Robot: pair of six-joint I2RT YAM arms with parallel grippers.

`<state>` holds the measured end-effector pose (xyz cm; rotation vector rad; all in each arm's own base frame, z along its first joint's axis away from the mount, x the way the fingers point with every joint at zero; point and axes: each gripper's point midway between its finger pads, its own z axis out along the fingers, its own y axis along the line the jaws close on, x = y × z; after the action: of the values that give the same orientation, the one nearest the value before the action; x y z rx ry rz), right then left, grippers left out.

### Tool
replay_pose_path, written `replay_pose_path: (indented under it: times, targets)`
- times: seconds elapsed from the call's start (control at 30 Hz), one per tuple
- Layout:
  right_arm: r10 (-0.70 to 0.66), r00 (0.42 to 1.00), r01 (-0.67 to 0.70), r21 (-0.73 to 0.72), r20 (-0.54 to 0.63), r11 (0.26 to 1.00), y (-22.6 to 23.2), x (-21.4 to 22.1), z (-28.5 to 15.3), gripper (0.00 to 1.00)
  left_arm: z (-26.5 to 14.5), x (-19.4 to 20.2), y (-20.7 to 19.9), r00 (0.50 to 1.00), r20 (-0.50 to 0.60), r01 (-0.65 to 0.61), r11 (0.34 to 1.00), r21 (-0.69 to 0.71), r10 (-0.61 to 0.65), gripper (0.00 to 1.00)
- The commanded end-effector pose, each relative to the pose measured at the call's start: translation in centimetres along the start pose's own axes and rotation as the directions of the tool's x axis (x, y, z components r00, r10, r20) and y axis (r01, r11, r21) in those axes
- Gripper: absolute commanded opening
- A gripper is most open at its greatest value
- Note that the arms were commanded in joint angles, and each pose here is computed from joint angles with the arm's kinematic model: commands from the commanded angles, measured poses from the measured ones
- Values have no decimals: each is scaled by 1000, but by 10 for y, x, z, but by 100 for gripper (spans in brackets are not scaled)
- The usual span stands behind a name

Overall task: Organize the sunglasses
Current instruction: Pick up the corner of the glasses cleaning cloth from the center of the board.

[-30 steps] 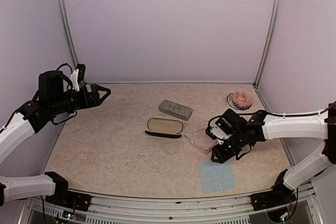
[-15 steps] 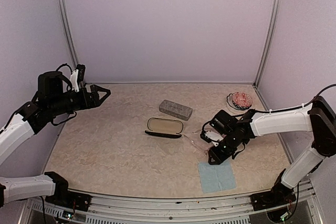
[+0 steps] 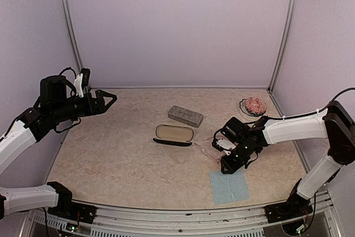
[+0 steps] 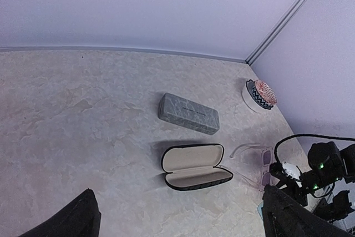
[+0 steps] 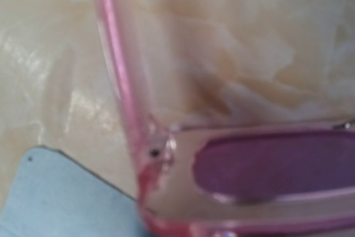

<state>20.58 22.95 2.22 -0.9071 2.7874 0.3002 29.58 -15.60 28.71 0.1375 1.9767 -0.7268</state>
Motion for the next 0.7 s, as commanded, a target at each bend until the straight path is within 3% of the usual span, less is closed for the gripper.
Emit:
replay_pose_path:
  times: [0.0, 0.67]
  targets:
    - [2, 1000, -2, 15, 26, 1000, -2, -11, 0, 32, -1, 0, 2, 1000, 7, -16, 1000, 2, 15, 99]
    - [-13, 1000, 14, 34, -13, 999, 3, 0, 9, 10, -2, 0, 1, 1000, 7, -17, 1000, 4, 17, 99]
